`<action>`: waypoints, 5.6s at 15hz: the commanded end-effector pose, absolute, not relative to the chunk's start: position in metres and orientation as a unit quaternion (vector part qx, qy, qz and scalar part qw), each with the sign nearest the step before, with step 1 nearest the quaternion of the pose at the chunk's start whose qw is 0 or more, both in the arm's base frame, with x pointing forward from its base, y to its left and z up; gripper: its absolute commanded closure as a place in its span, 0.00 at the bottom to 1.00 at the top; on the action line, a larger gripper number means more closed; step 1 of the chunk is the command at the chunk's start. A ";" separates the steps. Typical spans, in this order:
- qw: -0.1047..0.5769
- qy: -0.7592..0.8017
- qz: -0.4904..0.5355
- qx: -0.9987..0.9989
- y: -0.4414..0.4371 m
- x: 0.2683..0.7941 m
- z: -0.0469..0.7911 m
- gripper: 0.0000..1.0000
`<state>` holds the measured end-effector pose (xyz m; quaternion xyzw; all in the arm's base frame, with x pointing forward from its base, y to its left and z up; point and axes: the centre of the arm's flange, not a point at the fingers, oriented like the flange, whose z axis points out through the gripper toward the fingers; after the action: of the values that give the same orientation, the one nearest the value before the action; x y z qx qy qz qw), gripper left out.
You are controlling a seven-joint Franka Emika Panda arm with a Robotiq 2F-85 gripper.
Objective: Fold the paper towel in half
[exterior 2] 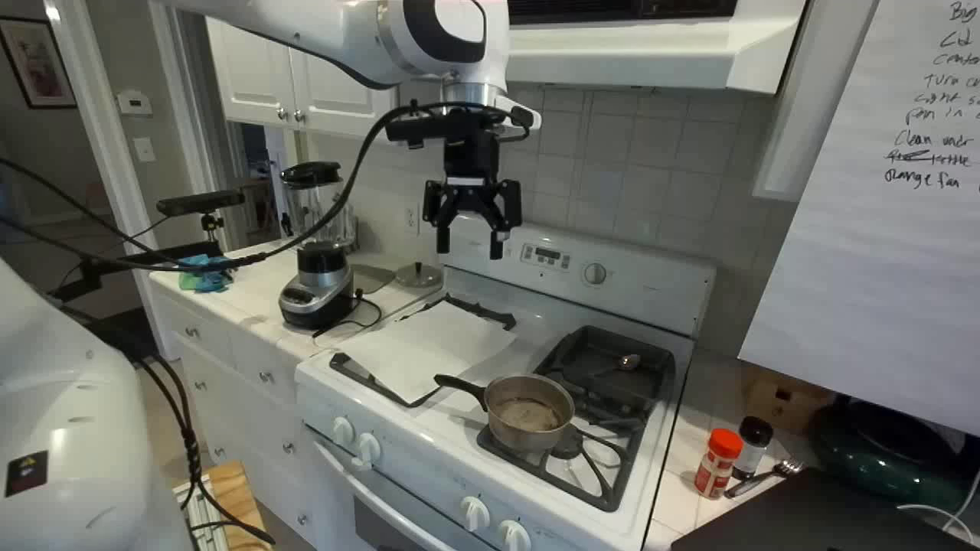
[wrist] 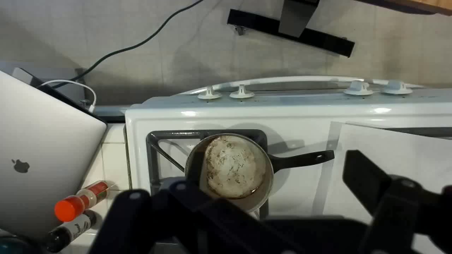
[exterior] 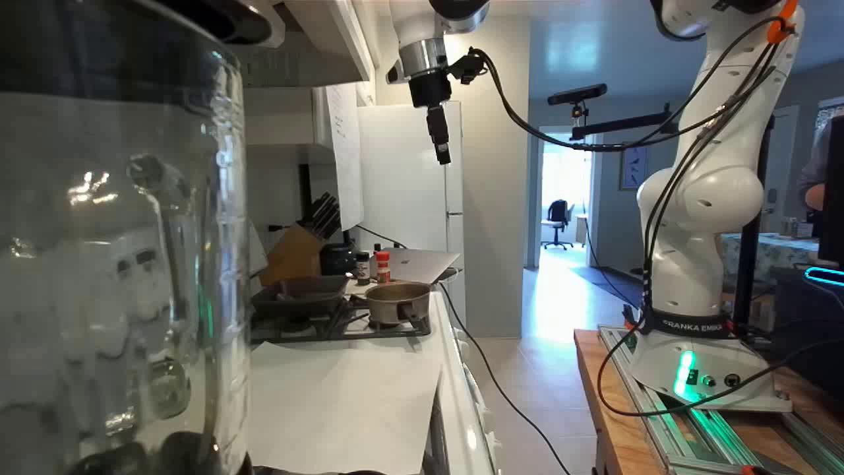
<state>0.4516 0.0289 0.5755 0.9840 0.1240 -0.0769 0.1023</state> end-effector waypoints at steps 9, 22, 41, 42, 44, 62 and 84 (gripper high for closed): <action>0.092 0.177 -0.094 0.975 0.032 0.464 0.562 0.00; 0.074 0.096 -0.099 0.988 0.135 0.495 0.404 0.00; 0.060 0.254 -0.039 0.965 0.221 0.494 0.327 0.00; 0.053 0.274 -0.039 0.959 0.229 0.491 0.326 0.00; 0.044 0.312 -0.042 0.948 0.240 0.484 0.324 0.00; 0.039 0.546 -0.100 0.831 0.256 0.442 0.283 0.00; 0.113 0.643 -0.021 0.757 0.244 0.414 0.222 0.00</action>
<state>0.4146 0.2492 0.2362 0.7553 0.6454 -0.0533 0.1007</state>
